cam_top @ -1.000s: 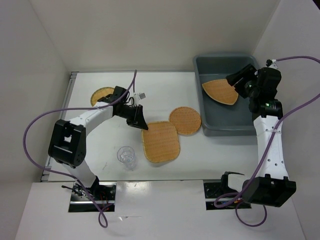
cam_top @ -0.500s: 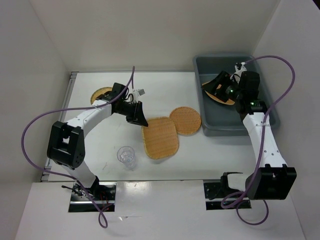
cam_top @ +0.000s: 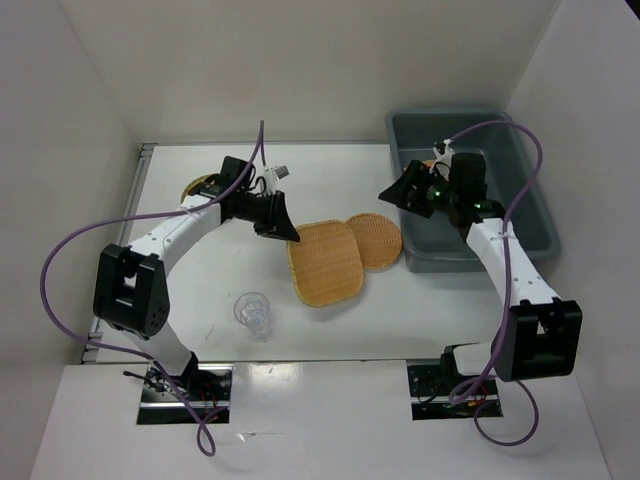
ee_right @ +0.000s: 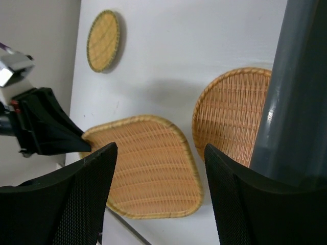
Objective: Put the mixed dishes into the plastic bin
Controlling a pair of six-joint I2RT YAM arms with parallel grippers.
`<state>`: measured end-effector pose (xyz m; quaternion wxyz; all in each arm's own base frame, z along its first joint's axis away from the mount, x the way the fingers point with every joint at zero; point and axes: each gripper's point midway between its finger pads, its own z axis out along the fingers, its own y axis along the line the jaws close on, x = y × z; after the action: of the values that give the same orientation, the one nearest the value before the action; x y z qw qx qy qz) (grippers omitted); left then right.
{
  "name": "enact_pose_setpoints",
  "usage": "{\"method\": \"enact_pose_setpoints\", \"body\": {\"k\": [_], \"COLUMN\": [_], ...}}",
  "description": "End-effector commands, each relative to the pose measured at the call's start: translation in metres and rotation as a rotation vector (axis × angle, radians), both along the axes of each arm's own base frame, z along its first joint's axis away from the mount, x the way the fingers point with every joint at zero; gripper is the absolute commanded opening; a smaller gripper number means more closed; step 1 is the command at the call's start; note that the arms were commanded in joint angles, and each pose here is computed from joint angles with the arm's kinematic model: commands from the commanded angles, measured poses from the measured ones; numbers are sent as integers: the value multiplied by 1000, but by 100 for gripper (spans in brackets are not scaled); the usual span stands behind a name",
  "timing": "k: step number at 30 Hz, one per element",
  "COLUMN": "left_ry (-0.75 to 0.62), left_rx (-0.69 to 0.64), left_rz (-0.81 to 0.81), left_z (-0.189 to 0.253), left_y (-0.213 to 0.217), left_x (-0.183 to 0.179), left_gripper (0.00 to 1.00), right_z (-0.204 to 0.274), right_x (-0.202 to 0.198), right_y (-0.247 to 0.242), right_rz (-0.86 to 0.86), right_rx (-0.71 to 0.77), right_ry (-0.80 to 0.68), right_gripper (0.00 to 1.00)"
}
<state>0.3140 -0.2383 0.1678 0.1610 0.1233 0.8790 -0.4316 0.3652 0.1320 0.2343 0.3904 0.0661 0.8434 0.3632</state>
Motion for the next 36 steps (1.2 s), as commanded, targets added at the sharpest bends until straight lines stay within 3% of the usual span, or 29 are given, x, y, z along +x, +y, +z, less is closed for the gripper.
{"method": "enact_pose_setpoints", "body": {"k": [1, 11, 24, 26, 31, 32, 34, 35, 36], "left_ry": [-68, -134, -127, -131, -102, -90, -84, -80, -83], "left_rx": [-144, -391, -468, -477, -488, -486, -481, -468, -458], "left_rz": [-32, -14, -12, -9, -8, -5, 7, 21, 32], "left_z": [53, 130, 152, 156, 147, 142, 138, 132, 129], "left_y": [-6, 19, 17, 17, 15, 15, 15, 15, 15], "left_x": [1, 17, 26, 27, 34, 36, 40, 44, 46], "left_gripper": [0, 0, 0, 0, 0, 0, 0, 0, 0], "right_z": [-12, -18, -4, 0, 2, 5, 0, 0, 4], "right_x": [-2, -8, -14, -14, -18, -20, -22, -22, -22], "right_y": [19, 41, 75, 80, 93, 97, 100, 100, 101], "right_rz": [97, 251, 442, 458, 541, 553, 560, 560, 572], "right_rx": [-24, 8, 113, 124, 192, 192, 194, 194, 199], "right_ry": [-33, -46, -90, -95, -85, -93, -72, -72, -81], "right_gripper": [74, 74, 74, 70, 47, 32, 15, 2, 0]}}
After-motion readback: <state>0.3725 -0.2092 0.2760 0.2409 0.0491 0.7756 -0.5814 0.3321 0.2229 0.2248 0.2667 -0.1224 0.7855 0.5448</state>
